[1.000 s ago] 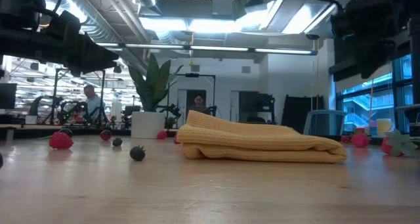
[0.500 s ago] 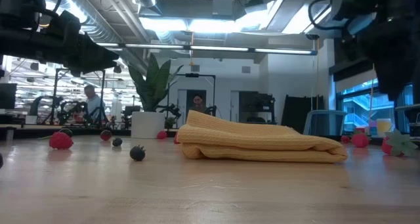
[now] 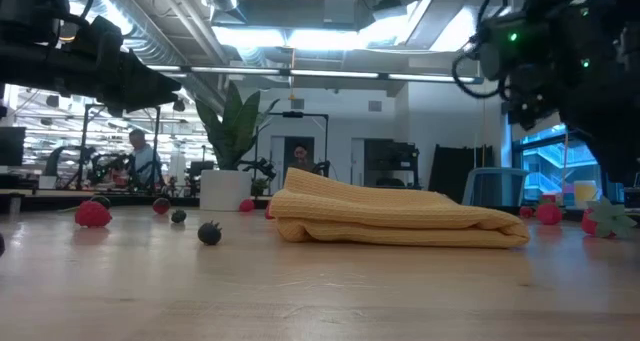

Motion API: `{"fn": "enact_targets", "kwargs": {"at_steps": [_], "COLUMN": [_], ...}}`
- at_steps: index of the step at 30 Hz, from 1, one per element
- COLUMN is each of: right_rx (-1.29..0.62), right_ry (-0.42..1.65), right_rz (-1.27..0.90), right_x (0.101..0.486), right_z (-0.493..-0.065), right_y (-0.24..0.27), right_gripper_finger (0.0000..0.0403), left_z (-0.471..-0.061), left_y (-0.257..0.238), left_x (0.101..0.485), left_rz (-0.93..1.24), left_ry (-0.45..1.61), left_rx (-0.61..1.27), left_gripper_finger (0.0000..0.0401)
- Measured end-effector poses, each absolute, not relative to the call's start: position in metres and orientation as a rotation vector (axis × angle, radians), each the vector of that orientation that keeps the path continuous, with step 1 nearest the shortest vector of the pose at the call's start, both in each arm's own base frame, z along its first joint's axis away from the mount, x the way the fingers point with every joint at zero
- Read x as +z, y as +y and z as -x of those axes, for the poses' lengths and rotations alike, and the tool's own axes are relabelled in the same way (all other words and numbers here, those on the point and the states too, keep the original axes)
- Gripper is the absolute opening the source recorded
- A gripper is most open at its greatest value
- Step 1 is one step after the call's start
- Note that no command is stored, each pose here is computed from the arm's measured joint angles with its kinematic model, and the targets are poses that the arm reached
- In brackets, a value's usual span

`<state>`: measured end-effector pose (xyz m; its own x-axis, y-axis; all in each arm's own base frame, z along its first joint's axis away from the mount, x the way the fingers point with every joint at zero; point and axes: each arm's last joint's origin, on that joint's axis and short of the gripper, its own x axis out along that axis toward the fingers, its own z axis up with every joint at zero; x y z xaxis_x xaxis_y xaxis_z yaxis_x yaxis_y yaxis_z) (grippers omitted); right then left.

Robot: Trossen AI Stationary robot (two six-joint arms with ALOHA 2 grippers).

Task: Pick and placing Produce into tupperware
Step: Put the black berry into the black container

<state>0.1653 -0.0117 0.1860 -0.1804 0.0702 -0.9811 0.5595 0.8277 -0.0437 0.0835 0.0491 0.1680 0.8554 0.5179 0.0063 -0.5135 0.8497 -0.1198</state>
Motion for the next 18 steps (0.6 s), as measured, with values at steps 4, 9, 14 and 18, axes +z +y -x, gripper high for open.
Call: {"fn": "enact_targets", "kwargs": {"at_steps": [4,9,14,18], "right_rx": [-0.413,-0.313,-0.253,-0.233], "right_ry": [1.822,1.927,2.001,2.055], "right_rz": [-0.422,-0.332,-0.285,-0.267], "right_x": [0.176,0.164,0.154,0.145], "right_z": [-0.169,-0.173,-0.177,-0.179], "right_y": [-0.012,-0.012,-0.013,-0.013], "right_gripper_finger": [0.0295,0.0295,0.0295,0.0295], "left_z": [-0.083,-0.083,-0.084,-0.083], "left_y": [0.049,0.049,0.049,0.049], "left_x": [0.168,0.168,0.168,0.168], "left_rz": [0.115,0.115,0.115,0.115], "left_ry": [-0.039,-0.039,-0.038,-0.039], "left_rx": [0.543,0.543,0.543,0.543], "left_gripper_finger": [0.0215,0.0215,0.0215,0.0215]}}
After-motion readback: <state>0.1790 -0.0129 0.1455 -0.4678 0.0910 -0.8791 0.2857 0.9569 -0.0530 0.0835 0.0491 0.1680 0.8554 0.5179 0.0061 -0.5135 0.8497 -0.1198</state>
